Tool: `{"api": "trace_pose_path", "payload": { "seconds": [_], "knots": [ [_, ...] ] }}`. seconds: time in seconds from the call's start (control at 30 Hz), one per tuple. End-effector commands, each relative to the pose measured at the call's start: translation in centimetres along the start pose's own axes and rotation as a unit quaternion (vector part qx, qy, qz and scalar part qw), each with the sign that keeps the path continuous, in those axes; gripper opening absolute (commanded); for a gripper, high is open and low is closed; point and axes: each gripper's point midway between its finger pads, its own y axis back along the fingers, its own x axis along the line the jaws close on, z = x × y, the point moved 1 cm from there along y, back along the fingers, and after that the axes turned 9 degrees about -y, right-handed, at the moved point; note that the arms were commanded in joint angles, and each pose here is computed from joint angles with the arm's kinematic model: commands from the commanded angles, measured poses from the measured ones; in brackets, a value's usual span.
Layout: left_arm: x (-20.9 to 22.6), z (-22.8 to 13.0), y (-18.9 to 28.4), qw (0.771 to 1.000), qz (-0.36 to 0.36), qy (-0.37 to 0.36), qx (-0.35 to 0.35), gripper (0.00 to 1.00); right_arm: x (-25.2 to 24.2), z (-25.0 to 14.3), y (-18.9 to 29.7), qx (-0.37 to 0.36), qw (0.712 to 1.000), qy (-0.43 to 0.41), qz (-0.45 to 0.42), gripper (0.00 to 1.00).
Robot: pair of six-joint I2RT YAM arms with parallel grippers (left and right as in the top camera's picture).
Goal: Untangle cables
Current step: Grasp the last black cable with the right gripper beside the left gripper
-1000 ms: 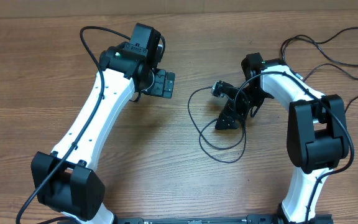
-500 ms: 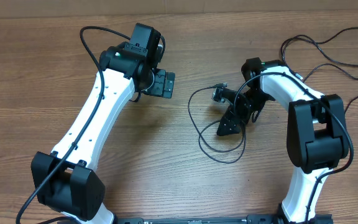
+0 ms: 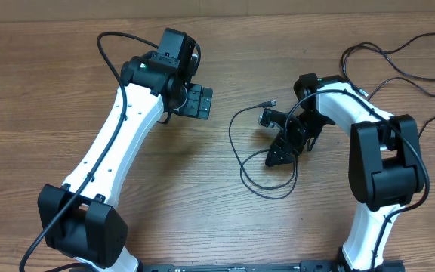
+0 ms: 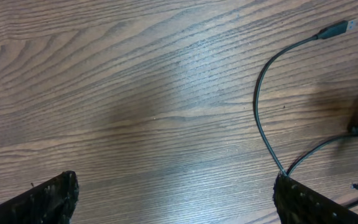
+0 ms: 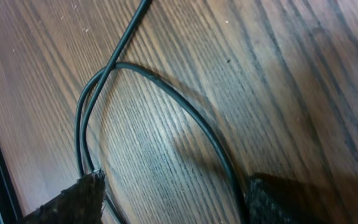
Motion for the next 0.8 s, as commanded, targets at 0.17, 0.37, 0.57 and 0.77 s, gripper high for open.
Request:
{"api": "trace_pose_path", "payload": {
  "seconds": [0.17, 0.37, 0.57, 0.77],
  "knots": [
    [-0.3, 0.4, 0.7, 1.000, -0.006, -0.012, -0.011, 1.00, -1.0, -2.0, -1.4, 0.041, 0.999, -0.005, -0.022, 0.51],
    [-0.3, 0.4, 0.7, 1.000, -0.006, -0.012, -0.011, 1.00, -1.4, -2.0, -1.4, 0.042, 0.999, -0.002, -0.031, 0.49],
    [-0.3, 0.4, 0.7, 1.000, -0.006, -0.012, -0.011, 1.00, -2.0, -2.4, -1.3, 0.056, 0.997, -0.001, -0.051, 0.41],
    [-0.3, 0.4, 0.7, 1.000, -0.006, -0.012, -0.011, 1.00, -2.4, -2.2, -1.3, 0.052, 0.997, 0.003, -0.058, 0.20]
  ]
}}
